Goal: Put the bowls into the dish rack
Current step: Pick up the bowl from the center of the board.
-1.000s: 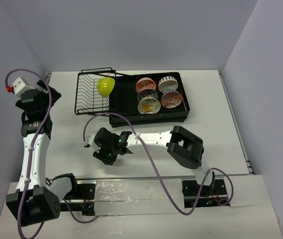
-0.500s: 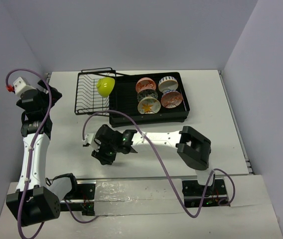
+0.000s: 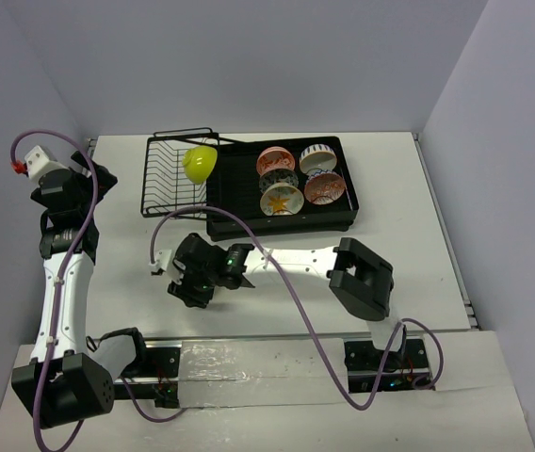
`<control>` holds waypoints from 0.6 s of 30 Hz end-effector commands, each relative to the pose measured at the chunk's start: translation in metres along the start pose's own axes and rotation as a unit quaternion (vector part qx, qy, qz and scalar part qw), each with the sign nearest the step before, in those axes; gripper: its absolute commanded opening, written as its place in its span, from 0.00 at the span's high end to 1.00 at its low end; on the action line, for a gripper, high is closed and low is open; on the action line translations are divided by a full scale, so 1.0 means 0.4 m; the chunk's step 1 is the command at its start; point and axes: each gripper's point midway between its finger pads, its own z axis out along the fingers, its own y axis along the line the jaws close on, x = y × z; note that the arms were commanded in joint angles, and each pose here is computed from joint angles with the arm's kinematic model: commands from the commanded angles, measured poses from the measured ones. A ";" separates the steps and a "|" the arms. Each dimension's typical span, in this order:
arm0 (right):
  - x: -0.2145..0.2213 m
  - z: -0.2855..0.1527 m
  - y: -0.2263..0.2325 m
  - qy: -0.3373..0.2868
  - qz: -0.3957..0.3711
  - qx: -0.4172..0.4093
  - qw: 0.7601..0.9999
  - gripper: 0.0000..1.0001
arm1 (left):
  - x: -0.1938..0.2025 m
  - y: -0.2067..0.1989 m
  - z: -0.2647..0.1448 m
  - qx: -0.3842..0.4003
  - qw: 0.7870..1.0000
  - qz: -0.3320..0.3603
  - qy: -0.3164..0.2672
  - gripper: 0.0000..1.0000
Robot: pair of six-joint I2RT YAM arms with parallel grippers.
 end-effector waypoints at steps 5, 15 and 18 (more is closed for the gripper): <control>-0.019 0.015 -0.025 0.000 -0.023 0.015 1.000 0.58 | -0.020 -0.018 0.001 0.016 1.000 -0.004 -0.011 0.01; -0.012 0.018 -0.055 0.003 -0.027 0.030 0.999 0.58 | -0.019 -0.021 0.003 0.019 1.000 -0.004 -0.010 0.01; -0.004 0.024 -0.068 0.005 -0.022 0.037 0.999 0.58 | -0.019 -0.022 0.003 0.021 1.000 -0.004 -0.010 0.01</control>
